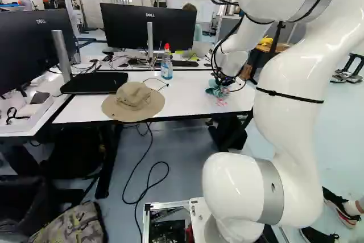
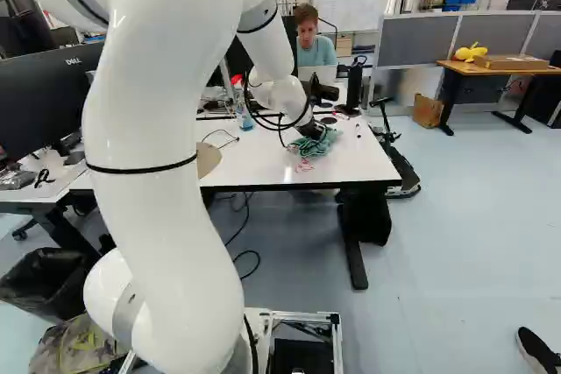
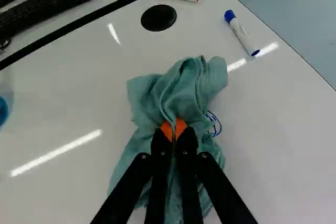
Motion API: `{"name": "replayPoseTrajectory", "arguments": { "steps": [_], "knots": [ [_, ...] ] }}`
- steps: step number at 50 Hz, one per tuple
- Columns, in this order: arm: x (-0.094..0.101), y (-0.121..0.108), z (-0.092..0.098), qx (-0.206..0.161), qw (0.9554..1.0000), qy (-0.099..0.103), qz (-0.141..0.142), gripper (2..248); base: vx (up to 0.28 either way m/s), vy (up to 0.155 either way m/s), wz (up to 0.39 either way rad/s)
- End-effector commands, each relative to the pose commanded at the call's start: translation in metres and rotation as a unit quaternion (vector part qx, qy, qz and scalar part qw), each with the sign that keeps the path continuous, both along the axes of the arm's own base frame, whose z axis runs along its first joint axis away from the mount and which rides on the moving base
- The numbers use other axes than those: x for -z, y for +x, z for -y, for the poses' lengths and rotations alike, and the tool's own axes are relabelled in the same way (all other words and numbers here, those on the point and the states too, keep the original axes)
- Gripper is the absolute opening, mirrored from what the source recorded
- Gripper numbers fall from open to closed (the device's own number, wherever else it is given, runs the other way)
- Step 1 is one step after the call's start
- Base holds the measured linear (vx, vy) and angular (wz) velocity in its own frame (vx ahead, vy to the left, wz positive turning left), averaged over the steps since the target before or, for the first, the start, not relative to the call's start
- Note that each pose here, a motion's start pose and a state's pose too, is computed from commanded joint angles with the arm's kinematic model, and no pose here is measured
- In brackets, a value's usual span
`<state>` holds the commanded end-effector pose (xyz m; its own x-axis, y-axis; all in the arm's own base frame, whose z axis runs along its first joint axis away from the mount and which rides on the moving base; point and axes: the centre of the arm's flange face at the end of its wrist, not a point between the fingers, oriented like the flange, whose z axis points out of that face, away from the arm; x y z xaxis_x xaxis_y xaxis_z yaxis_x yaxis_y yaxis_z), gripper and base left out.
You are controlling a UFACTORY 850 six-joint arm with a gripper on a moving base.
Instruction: Clean the table with the green towel
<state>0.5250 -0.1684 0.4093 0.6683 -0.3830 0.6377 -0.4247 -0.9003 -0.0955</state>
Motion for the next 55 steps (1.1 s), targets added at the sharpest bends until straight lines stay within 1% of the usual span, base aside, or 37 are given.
{"name": "replayPoseTrajectory", "arguments": {
  "steps": [12, 33, 46, 55],
  "knots": [
    [0.0, -0.013, 0.017, 0.018, 0.9998, 0.001, -0.002, 27, 0.0, 0.0, 0.0],
    [0.0, -0.014, 0.053, 0.049, 0.9988, 0.0, 0.001, 27, 0.0, 0.0, 0.0],
    [0.002, -0.002, 0.073, 0.061, 0.9981, -0.002, 0.006, 27, 0.0, 0.0, 0.0],
    [0.003, 0.013, 0.078, 0.06, 0.9982, -0.004, 0.011, 27, 0.0, 0.0, 0.0]
  ]
}}
